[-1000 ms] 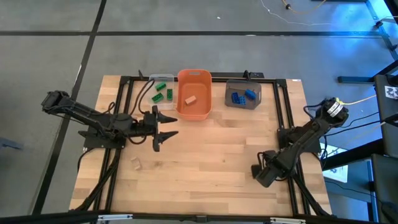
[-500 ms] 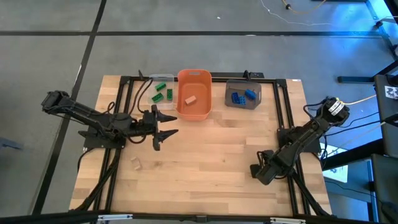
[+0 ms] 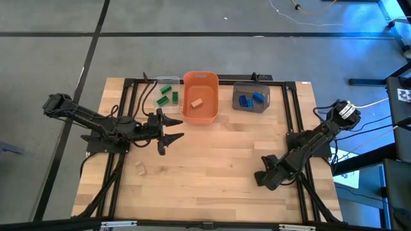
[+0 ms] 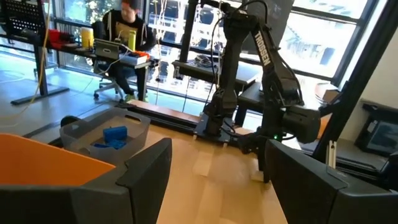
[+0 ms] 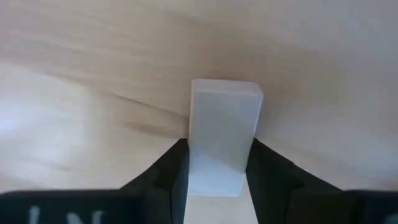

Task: Sort & place blocks by color
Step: Put the right brown block into the orange bin

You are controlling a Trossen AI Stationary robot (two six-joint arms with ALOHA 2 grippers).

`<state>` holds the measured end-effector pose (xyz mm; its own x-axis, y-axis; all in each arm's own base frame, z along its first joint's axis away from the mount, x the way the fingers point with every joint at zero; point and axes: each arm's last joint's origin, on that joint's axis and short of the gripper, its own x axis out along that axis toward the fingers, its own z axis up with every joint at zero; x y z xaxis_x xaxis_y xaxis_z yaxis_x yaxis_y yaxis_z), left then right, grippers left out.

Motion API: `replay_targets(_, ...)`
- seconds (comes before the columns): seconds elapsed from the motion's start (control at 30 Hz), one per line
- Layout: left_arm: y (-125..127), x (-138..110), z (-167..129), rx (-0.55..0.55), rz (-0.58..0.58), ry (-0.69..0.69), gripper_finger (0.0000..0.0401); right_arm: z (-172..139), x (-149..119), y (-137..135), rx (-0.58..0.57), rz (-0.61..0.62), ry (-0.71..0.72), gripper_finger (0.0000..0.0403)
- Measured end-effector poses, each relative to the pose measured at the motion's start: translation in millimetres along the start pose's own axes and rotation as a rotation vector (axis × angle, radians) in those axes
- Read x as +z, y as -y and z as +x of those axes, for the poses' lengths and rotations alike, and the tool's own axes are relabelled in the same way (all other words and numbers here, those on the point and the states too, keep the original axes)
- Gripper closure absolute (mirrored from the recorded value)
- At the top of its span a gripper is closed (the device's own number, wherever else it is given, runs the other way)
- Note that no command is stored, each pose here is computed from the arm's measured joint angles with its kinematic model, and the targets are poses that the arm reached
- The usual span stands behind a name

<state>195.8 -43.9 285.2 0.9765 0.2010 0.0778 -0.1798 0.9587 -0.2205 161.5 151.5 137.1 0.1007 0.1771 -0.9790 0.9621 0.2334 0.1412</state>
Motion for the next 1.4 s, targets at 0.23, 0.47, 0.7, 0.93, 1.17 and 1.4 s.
replay_targets(0.23, 2, 0, 0, -0.075, -0.140, -0.019, 0.0150, -34, 14, -52, 0.487, -0.296, 0.217, 0.0278)
replay_targets(0.47, 5, -3, 1, -0.187, -0.371, -0.080, 0.0150, -81, 60, -104, 0.976, -0.537, 0.519, 0.0278)
replay_targets(0.7, -5, -3, 7, -0.108, -0.389, -0.059, 0.0150, -113, 113, -117, 1.173, -0.669, 0.752, 0.0278)
replay_targets(0.93, -10, -14, 18, -0.048, -0.229, -0.085, 0.0150, -125, 129, -122, 1.098, -0.768, 0.818, 0.0278)
replay_targets(1.17, -6, -20, 33, -0.068, -0.144, -0.015, 0.0150, -139, 128, -138, 0.918, -0.917, 0.834, 0.0278)
replay_targets(1.4, -2, -35, 47, -0.073, -0.099, -0.001, 0.0150, -150, 130, -163, 0.838, -1.031, 0.886, 0.0278)
